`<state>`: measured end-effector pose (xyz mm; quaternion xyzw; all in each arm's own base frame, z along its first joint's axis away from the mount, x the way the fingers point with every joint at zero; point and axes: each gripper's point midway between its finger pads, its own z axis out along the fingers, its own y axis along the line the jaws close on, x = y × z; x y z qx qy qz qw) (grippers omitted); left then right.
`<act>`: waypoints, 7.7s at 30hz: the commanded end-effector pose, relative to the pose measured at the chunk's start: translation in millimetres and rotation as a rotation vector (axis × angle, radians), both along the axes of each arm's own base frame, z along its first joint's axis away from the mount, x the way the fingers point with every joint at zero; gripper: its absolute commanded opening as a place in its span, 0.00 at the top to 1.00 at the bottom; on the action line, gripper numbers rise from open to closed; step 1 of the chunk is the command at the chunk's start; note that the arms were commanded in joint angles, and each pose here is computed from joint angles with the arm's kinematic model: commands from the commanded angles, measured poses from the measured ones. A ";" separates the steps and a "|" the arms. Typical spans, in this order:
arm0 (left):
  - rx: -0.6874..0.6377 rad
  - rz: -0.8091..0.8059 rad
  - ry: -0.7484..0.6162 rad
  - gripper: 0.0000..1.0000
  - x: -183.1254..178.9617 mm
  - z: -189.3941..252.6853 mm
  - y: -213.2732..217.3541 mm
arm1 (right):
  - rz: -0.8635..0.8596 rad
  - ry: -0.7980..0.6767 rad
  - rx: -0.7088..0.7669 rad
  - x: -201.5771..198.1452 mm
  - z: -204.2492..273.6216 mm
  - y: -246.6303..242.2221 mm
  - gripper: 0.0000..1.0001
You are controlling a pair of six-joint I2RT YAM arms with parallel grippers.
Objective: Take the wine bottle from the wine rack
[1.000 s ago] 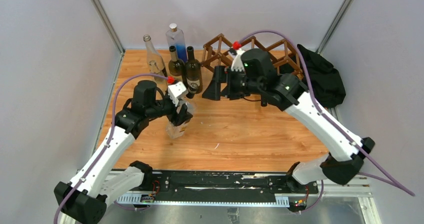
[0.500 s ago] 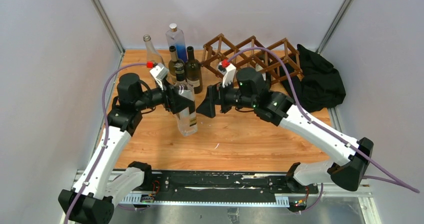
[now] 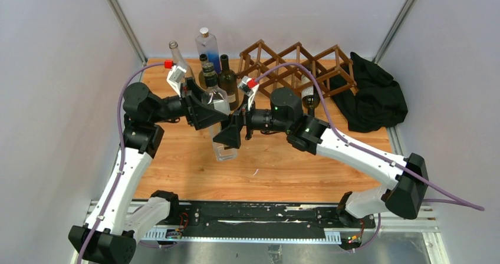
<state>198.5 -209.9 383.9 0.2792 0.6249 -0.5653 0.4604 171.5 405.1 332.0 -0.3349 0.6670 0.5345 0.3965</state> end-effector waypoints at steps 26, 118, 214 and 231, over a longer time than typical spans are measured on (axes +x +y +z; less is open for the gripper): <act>-0.101 -0.037 -0.044 0.29 -11.7 55.1 -0.7 | 0.100 -0.153 -0.037 -32.3 -12.1 -5.3 1.00; 0.474 0.321 -0.175 0.00 143.2 -65.3 91.8 | -1.276 0.416 -0.548 237.6 -226.3 -318.9 0.22; 0.994 -0.355 -1.294 0.18 9.7 -146.7 -58.6 | -0.060 0.441 -0.413 -69.7 -25.1 -96.4 0.97; 0.640 0.049 -0.840 1.00 33.8 -71.1 -69.5 | -0.512 0.218 -0.146 -33.3 28.1 -183.3 0.05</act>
